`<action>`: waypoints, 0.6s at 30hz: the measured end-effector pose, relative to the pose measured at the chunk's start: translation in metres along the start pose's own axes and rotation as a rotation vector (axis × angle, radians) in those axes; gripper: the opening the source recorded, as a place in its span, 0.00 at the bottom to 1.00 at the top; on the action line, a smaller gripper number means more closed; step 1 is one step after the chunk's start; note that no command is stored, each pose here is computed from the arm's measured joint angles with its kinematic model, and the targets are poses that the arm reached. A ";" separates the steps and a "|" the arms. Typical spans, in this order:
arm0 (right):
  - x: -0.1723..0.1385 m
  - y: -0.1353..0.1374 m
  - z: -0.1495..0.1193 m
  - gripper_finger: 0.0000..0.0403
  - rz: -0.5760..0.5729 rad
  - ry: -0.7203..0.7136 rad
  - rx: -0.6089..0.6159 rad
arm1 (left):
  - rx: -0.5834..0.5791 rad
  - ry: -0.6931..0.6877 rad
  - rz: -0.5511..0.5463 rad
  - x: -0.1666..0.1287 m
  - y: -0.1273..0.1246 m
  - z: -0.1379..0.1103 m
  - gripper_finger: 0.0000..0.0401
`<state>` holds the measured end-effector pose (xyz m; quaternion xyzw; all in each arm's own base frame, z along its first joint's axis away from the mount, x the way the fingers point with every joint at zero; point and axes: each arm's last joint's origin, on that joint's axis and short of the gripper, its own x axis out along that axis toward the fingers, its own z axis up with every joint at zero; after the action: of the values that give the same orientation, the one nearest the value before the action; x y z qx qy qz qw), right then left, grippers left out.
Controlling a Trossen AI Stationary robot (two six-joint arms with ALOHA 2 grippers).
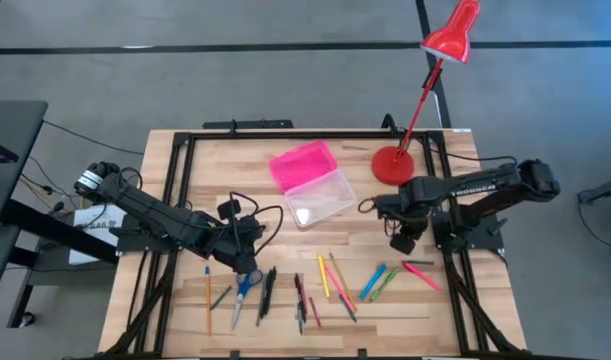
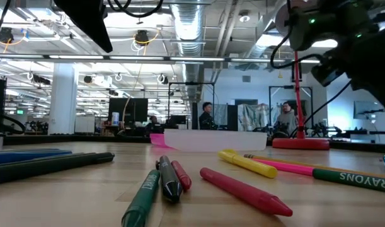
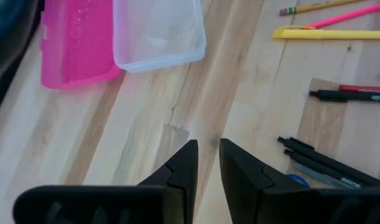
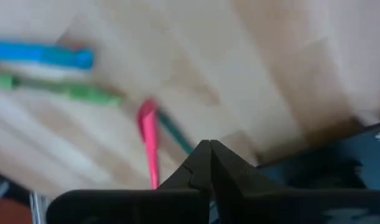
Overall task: Pick & place school supplies into a supply box
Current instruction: Put the green crayon into the pink supply box
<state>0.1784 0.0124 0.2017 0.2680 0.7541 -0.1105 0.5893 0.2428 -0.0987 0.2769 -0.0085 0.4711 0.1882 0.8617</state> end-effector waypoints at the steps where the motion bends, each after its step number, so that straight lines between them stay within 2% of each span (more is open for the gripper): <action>1: 0.001 0.004 -0.002 0.00 0.010 0.013 -0.022 | -0.008 0.001 -0.002 0.000 0.000 0.000 0.15; 4: 0.005 0.015 -0.010 0.03 0.038 0.052 -0.088 | -0.028 0.002 -0.003 0.000 0.000 0.000 0.15; 8: 0.010 0.027 -0.022 0.14 0.042 0.090 -0.140 | -0.033 0.002 -0.003 0.000 0.000 0.000 0.15; 13: 0.015 0.039 -0.031 0.29 0.027 0.088 -0.141 | -0.039 0.000 -0.005 0.000 0.000 0.000 0.15; 18: 0.024 0.050 -0.029 0.37 0.027 0.077 -0.126 | -0.039 -0.005 -0.002 0.000 0.000 0.000 0.15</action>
<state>0.1772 0.0750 0.1950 0.2446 0.7780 -0.0447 0.5770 0.2432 -0.0989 0.2772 -0.0252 0.4651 0.1965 0.8628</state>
